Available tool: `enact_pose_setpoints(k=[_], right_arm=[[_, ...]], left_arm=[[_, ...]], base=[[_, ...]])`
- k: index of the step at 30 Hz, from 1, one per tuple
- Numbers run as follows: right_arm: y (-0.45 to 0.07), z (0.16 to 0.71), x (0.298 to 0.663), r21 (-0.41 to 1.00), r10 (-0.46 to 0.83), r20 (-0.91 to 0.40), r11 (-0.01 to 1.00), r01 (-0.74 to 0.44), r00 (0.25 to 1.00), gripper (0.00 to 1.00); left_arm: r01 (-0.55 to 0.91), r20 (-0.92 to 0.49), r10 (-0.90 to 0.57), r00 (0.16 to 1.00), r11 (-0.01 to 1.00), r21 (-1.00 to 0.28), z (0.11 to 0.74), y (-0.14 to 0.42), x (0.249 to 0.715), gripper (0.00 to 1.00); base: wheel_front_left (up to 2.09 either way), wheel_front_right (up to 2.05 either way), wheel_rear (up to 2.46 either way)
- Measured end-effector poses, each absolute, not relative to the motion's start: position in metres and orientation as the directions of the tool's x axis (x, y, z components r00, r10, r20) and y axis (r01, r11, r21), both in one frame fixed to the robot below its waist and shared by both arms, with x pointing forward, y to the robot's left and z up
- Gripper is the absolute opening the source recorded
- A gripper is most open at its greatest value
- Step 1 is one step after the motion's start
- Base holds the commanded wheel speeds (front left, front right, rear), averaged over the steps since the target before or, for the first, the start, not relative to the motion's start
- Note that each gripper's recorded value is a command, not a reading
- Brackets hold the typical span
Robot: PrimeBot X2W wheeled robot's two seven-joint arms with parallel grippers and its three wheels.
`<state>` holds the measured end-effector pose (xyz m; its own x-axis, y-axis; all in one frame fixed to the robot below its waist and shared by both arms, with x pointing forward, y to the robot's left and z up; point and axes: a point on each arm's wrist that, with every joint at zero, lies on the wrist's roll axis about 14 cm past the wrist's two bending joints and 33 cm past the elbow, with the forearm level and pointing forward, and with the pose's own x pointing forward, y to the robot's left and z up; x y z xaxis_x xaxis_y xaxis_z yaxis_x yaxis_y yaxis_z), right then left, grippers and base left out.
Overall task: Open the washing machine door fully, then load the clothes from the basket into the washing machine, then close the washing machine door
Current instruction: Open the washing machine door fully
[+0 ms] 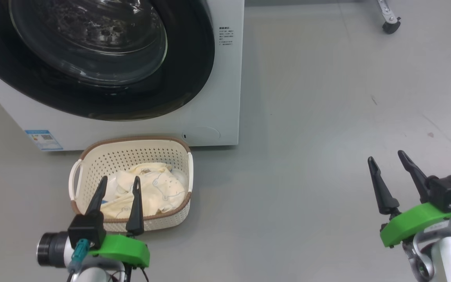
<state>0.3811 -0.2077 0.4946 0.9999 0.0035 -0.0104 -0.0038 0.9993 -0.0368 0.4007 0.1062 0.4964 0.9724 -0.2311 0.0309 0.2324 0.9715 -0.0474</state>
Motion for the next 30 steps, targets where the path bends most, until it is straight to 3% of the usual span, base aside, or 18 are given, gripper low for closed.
enact_pose_setpoints(k=[2,4,5,6,7,8,14,20,25,30], right_arm=[[-0.208,0.495,0.386,-0.027,0.001,-0.007,1.0,-0.001,1.0,1.0],[-0.209,0.495,0.394,-0.008,-0.004,-0.005,1.0,0.004,1.0,0.78],[-0.21,0.496,0.397,-0.004,-0.007,-0.003,1.0,0.007,1.0,0.78],[-0.21,0.495,0.4,0.003,-0.009,-0.001,1.0,0.009,1.0,0.45],[-0.211,0.495,0.403,0.006,-0.01,-0.001,1.0,0.01,1.0,0.31],[-0.21,0.495,0.406,0.008,-0.008,-0.001,1.0,0.008,1.0,0.01],[-0.213,0.497,0.426,0.086,-0.031,0.016,0.996,0.029,0.999,0.0],[-0.217,0.509,0.462,0.484,-0.103,0.053,0.873,0.065,0.993,0.0],[-0.21,0.514,0.498,0.803,-0.102,0.034,0.596,0.034,0.994,0.0],[-0.195,0.501,0.53,0.962,-0.015,-0.024,0.271,0.027,1.0,0.0]], left_arm=[[0.232,0.041,-0.23,0.972,0.972,-0.046,0.499,0.107,0.404,1.0],[0.228,0.056,-0.226,0.973,0.973,-0.037,0.504,0.108,0.409,1.0],[0.225,0.059,-0.223,0.973,0.974,-0.038,0.505,0.109,0.41,1.0],[0.223,0.062,-0.22,0.973,0.974,-0.039,0.505,0.11,0.41,1.0],[0.22,0.06,-0.217,0.974,0.975,-0.04,0.504,0.111,0.411,1.0],[0.217,0.058,-0.215,0.975,0.975,-0.041,0.503,0.112,0.412,1.0],[0.202,0.045,-0.2,0.979,0.979,-0.039,0.498,0.116,0.415,1.0],[0.204,0.043,-0.203,0.978,0.978,-0.031,0.495,0.113,0.424,1.0],[0.209,0.06,-0.207,0.977,0.978,-0.029,0.498,0.111,0.439,1.0],[0.209,0.053,-0.207,0.977,0.978,-0.026,0.492,0.11,0.451,1.0]], base=[[0.0,0.0,0.0],[0.0,0.0,0.0],[0.0,0.0,0.0],[0.0,0.0,0.0],[0.0,0.0,0.0],[0.0,0.0,0.0],[0.0,0.0,0.0],[0.0,0.0,0.0],[0.0,0.0,0.0],[0.0,0.0,0.0]])
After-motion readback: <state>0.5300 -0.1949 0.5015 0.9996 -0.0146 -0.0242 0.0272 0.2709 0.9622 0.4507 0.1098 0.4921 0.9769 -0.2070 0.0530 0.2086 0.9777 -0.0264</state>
